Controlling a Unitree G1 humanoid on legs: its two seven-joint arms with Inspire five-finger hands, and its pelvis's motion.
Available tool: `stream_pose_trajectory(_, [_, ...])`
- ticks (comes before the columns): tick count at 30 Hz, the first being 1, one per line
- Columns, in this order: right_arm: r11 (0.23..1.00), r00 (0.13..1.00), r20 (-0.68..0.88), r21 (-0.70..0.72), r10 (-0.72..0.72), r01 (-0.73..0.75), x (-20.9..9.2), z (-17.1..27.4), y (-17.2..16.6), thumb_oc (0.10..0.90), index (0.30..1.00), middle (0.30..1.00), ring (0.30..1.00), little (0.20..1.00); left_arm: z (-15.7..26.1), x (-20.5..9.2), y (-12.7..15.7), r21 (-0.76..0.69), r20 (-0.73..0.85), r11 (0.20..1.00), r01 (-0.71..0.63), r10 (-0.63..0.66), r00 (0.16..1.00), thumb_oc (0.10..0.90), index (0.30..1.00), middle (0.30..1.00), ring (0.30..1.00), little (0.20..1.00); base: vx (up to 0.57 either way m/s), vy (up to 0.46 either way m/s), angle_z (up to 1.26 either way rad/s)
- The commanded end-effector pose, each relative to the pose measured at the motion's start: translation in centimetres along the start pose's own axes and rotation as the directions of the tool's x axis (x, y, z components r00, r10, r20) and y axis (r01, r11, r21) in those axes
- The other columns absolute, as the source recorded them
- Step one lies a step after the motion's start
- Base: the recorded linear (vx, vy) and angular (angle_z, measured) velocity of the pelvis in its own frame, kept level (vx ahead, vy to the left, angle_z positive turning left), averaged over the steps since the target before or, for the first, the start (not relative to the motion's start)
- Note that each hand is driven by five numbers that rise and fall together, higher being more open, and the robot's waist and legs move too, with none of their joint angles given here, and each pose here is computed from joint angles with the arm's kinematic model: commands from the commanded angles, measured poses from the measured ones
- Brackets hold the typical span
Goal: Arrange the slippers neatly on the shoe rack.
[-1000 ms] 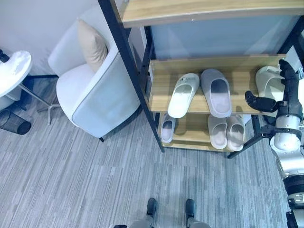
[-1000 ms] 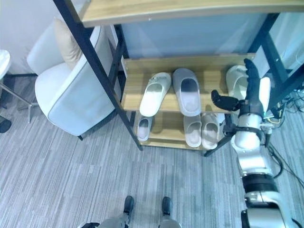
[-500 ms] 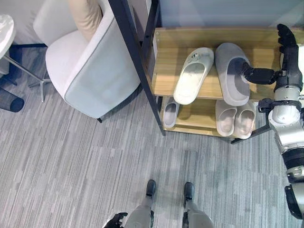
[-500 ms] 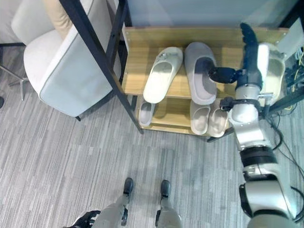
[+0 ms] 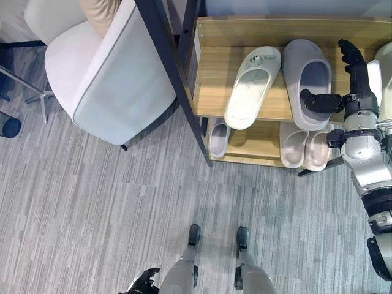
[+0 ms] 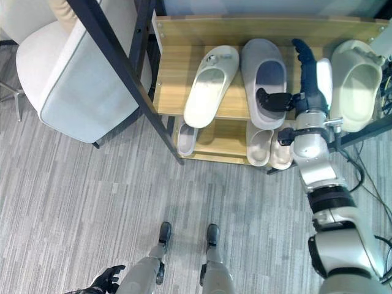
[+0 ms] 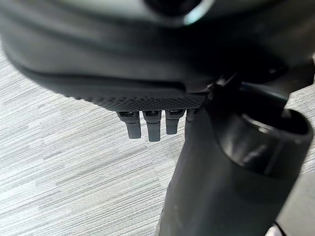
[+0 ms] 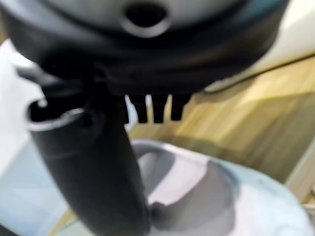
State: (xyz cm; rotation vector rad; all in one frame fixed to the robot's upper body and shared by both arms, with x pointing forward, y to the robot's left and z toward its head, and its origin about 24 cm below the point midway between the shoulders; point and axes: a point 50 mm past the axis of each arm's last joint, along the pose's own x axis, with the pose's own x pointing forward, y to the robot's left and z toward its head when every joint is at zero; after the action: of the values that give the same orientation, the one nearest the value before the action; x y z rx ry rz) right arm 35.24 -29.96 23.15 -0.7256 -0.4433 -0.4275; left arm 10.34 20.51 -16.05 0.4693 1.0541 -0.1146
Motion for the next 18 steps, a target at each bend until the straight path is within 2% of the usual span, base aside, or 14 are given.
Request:
stream_pose_trajectory(1, [0.982, 0.96, 0.208, 0.021, -0.187, 0.187, 2.8, 5.2, -4.0, 0.8, 0.9, 0.9, 0.9, 0.9, -0.2, 0.1, 2.3, 0.052, -0.001, 0.997, -0.065, 0.065, 0.998, 0.8, 0.9, 0.9, 0.9, 0.9, 0.0, 0.0, 0.0])
stream_pose_trajectory(2, [0.97, 0.952, 0.188, 0.07, -0.242, 0.233, 3.1, 5.2, -4.5, 0.8, 0.9, 0.9, 0.9, 0.9, -0.4, 0.1, 2.3, 0.066, -0.004, 0.996, -0.06, 0.06, 0.998, 0.8, 0.9, 0.9, 0.9, 0.9, 0.0, 0.0, 0.0])
stream_pose_trajectory(5, [0.959, 0.943, 0.175, 0.083, -0.282, 0.271, 3.4, 5.2, -5.0, 0.8, 0.9, 0.9, 0.9, 0.9, -0.3, 0.1, 2.5, 0.071, -0.007, 0.995, -0.069, 0.07, 0.998, 0.8, 0.9, 0.9, 0.9, 0.9, 0.0, 0.0, 0.0])
stream_pose_trajectory(9, [0.957, 0.943, 0.168, 0.079, -0.288, 0.279, 3.7, 5.4, -5.3, 0.8, 0.9, 0.9, 0.9, 0.9, -0.2, 0.2, 2.6, 0.072, -0.002, 0.995, -0.073, 0.073, 0.997, 0.8, 0.9, 0.9, 0.9, 0.9, 0.0, 0.0, 0.0])
stream_pose_trajectory(10, [0.958, 0.945, 0.161, 0.083, -0.283, 0.273, 3.9, 5.4, -5.3, 0.75, 0.825, 0.825, 0.825, 0.825, -0.2, 0.2, 2.6, 0.076, -0.001, 0.995, -0.071, 0.071, 0.997, 0.8, 0.9, 0.9, 0.9, 0.9, 0.0, 0.0, 0.0])
stream_pose_trajectory(11, [0.96, 0.948, 0.156, 0.081, -0.277, 0.267, 4.0, 5.3, -5.2, 0.585, 0.578, 0.578, 0.578, 0.578, -0.3, 0.2, 2.6, 0.081, -0.002, 0.994, -0.071, 0.071, 0.997, 0.8, 0.9, 0.9, 0.9, 0.9, 0.0, 0.0, 0.0])
stream_pose_trajectory(12, [0.967, 0.951, 0.181, 0.086, -0.253, 0.241, 4.0, 5.9, -4.6, 0.551, 0.526, 0.526, 0.526, 0.526, 0.5, 0.4, 2.7, 0.066, 0.001, 0.996, -0.067, 0.067, 0.998, 0.8, 0.9, 0.9, 0.9, 0.9, 0.0, 0.0, 0.0])
stream_pose_trajectory(13, [0.968, 0.959, 0.144, 0.087, -0.244, 0.234, 4.2, 5.5, -4.5, 0.551, 0.526, 0.526, 0.526, 0.526, -0.3, 0.2, 2.5, 0.075, -0.021, 0.995, -0.059, 0.061, 0.998, 0.8, 0.9, 0.9, 0.9, 0.9, 0.0, 0.0, 0.0])
stream_pose_trajectory(14, [0.969, 0.961, 0.134, 0.082, -0.241, 0.231, 4.1, 5.2, -4.5, 0.58, 0.571, 0.571, 0.571, 0.571, -0.8, 0.1, 2.2, 0.076, -0.033, 0.996, -0.057, 0.06, 0.998, 0.8, 0.9, 0.9, 0.9, 0.9, 0.0, 0.0, 0.0])
stream_pose_trajectory(15, [0.972, 0.965, 0.123, 0.072, -0.231, 0.223, 4.0, 4.8, -4.4, 0.588, 0.582, 0.582, 0.582, 0.582, -1.1, 0.0, 2.1, 0.074, -0.042, 0.996, -0.058, 0.061, 0.997, 0.8, 0.9, 0.9, 0.9, 0.9, 0.0, 0.0, 0.0])
stream_pose_trajectory(18, [0.977, 0.974, 0.094, 0.062, -0.208, 0.203, 3.8, 4.0, -4.3, 0.59, 0.585, 0.585, 0.585, 0.585, -1.4, -0.1, 2.2, 0.063, -0.06, 0.996, -0.06, 0.064, 0.996, 0.8, 0.9, 0.9, 0.9, 0.9, 0.0, -0.002, 0.01])
